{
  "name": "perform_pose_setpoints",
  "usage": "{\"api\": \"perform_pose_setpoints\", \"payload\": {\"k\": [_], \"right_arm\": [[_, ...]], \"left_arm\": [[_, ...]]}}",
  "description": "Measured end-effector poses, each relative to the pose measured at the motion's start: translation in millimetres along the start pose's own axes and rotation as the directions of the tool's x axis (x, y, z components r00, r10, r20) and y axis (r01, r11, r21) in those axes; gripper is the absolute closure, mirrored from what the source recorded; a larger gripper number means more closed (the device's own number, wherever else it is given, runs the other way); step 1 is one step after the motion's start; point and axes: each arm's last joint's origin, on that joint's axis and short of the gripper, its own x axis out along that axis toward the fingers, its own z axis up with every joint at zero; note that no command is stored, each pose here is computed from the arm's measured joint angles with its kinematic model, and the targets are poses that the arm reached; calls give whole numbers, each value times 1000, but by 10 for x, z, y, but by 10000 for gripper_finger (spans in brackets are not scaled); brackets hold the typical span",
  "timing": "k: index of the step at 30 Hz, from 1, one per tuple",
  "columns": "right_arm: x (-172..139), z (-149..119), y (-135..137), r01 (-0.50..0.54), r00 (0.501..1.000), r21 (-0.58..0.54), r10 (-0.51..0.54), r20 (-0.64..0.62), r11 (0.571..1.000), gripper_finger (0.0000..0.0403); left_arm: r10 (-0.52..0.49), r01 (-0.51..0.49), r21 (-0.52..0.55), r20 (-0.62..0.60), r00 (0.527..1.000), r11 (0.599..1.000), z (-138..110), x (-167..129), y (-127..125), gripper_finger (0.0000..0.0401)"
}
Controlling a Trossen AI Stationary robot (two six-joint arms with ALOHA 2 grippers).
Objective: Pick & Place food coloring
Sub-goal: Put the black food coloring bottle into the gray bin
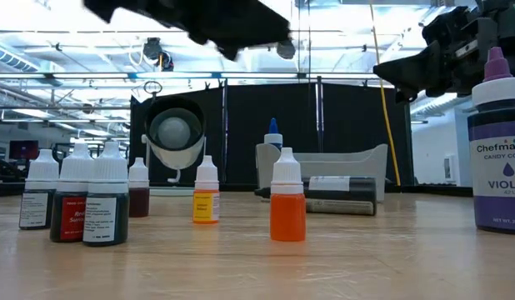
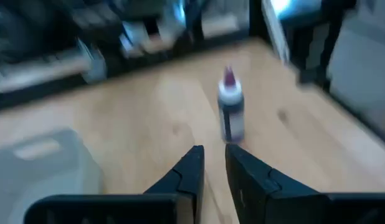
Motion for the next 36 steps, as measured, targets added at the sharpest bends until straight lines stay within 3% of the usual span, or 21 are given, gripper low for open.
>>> {"api": "perform_pose_setpoints", "payload": {"k": [3, 5, 8, 12, 14, 18, 24, 28, 30, 36], "right_arm": [[18, -37, 81, -55, 997, 9, 55, -57, 998, 403], [135, 84, 144, -89, 990, 8, 89, -108, 996, 403], [333, 308, 217, -26, 976, -5, 24, -215, 1000, 403], [662, 579, 299, 35, 900, -54, -55, -432, 998, 403], [883, 774, 349, 38, 880, -43, -54, -472, 998, 398], [1327, 872, 475, 39, 790, -5, -34, -612, 999, 360], [1911, 706, 753, 16, 620, -2, -11, -784, 1000, 251], [2159, 492, 935, -11, 555, 19, 22, -831, 1000, 192], [2248, 399, 996, 8, 547, 37, 27, -837, 999, 176], [2320, 92, 976, 113, 456, 57, 0, -890, 992, 166]], "left_arm": [[34, -29, -46, 113, 993, 999, -202, -321, 43, 350], [54, -39, -89, 170, 984, 995, -412, -542, 63, 367], [93, -52, -148, 281, 955, 988, -620, -827, 84, 391], [140, -83, -185, 322, 936, 979, -863, -1041, 79, 391], [151, -89, -185, 351, 924, 979, -898, -1095, 79, 379], [150, -105, -147, 341, 928, 984, -966, -1128, 73, 362], [140, -101, -129, 347, 928, 986, -967, -1133, 70, 356], [116, -78, -123, 348, 930, 989, -968, -1133, 54, 362], [107, -70, -117, 351, 930, 991, -966, -1134, 46, 365], [101, -64, -115, 357, 929, 991, -960, -1136, 45, 366]]}}
